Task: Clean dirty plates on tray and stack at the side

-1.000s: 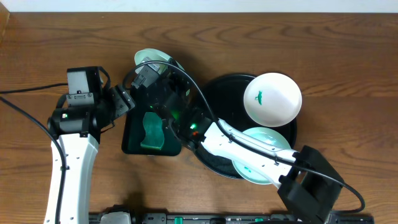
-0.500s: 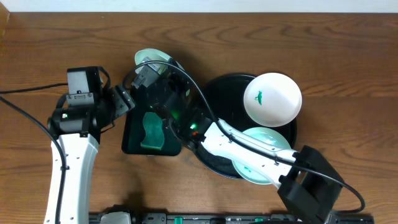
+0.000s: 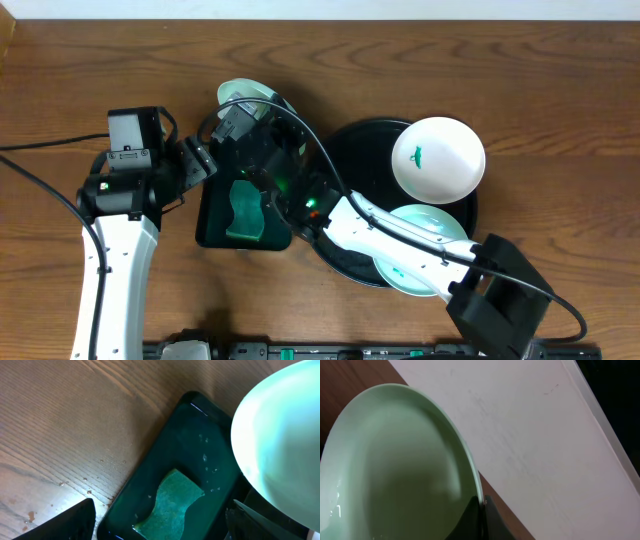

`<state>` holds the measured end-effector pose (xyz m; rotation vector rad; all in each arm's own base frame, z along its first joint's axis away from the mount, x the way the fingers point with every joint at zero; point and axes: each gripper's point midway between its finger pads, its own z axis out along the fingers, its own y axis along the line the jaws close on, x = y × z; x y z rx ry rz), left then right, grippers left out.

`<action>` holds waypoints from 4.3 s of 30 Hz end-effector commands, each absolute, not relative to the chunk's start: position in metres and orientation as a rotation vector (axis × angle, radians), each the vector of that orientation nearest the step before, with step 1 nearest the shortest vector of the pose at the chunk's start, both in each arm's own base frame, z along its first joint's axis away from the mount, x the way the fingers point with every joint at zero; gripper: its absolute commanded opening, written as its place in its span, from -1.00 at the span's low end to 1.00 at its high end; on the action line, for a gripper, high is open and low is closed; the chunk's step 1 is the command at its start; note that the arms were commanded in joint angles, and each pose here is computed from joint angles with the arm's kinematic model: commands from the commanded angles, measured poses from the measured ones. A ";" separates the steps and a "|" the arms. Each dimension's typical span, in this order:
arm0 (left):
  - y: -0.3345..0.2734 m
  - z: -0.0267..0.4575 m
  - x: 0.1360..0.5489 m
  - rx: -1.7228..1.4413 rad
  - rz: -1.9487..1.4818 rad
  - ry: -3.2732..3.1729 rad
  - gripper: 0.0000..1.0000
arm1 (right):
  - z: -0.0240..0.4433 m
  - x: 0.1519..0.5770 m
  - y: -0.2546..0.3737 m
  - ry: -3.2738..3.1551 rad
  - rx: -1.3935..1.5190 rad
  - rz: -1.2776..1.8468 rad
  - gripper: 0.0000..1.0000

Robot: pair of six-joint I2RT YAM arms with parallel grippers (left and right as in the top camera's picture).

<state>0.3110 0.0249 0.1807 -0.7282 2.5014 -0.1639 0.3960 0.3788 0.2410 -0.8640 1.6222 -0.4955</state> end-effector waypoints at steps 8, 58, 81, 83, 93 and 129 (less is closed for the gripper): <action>0.027 0.186 0.313 -0.729 -0.157 2.487 0.67 | 0.231 0.391 0.375 1.653 -0.939 -0.552 -0.98; 0.027 0.186 0.313 -0.729 -0.157 2.487 0.67 | 0.214 0.394 0.358 1.779 -0.827 -0.490 -0.98; 0.027 0.186 0.313 -0.729 -0.157 2.487 0.67 | 0.179 0.402 0.326 2.278 -0.281 0.318 -0.98; 0.027 0.186 0.313 -0.729 -0.157 2.487 0.67 | 0.192 0.405 0.314 2.297 -0.223 0.398 -0.98; 0.027 0.186 0.313 -0.729 -0.157 2.487 0.67 | 0.250 0.408 0.179 2.339 0.106 0.360 -0.98; 0.027 0.186 0.313 -0.729 -0.157 2.487 0.67 | 0.138 0.284 -0.188 2.424 1.338 -0.320 -0.98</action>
